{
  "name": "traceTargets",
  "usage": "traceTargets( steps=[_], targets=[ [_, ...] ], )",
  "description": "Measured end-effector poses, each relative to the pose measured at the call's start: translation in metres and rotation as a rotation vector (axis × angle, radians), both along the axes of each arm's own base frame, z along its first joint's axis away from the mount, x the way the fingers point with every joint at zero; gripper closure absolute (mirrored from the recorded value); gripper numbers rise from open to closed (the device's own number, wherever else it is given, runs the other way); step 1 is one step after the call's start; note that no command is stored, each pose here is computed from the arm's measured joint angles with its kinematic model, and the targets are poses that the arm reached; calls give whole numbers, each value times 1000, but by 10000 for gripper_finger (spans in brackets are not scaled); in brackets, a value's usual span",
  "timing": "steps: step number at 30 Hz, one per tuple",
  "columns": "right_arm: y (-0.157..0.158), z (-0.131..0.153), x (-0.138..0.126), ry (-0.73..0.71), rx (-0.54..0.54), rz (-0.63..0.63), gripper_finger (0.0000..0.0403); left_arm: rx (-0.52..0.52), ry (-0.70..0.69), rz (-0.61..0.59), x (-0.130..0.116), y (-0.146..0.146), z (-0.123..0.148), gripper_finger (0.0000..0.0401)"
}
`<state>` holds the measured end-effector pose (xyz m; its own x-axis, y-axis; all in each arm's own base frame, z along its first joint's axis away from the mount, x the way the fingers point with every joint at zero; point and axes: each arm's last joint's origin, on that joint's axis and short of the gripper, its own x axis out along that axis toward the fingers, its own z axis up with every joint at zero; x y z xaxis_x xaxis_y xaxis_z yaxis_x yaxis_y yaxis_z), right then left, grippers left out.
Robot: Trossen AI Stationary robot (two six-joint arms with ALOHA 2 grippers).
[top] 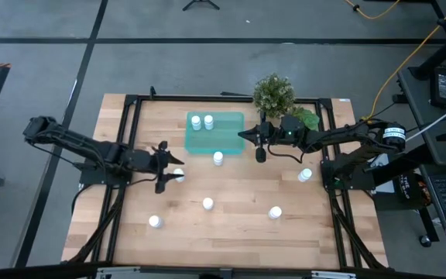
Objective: Pick and place pill bottles into a basket
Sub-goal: Put the white pill bottle into the green bin
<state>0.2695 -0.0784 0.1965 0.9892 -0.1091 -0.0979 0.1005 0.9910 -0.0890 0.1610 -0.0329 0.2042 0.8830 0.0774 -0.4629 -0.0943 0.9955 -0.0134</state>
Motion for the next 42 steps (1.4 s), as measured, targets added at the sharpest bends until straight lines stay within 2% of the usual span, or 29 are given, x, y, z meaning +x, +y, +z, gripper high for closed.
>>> traceTargets(
  steps=[9, 22, 34, 42],
  targets=[
    [0, 0, 0, 1, -4, 0, 398, 53, 199, 49, 11, -8, -4, 191],
    [0, -1, 0, 3, -4, 0, 398, -74, 321, 218, 12, -8, -19, 191],
    [0, -1, 0, 3, -7, 0, 398, -54, 435, 212, 20, -11, -38, 191],
    [-1, -1, 0, 4, -10, -28, 398, -49, 451, 210, 21, -11, -41, 191]
  ],
)
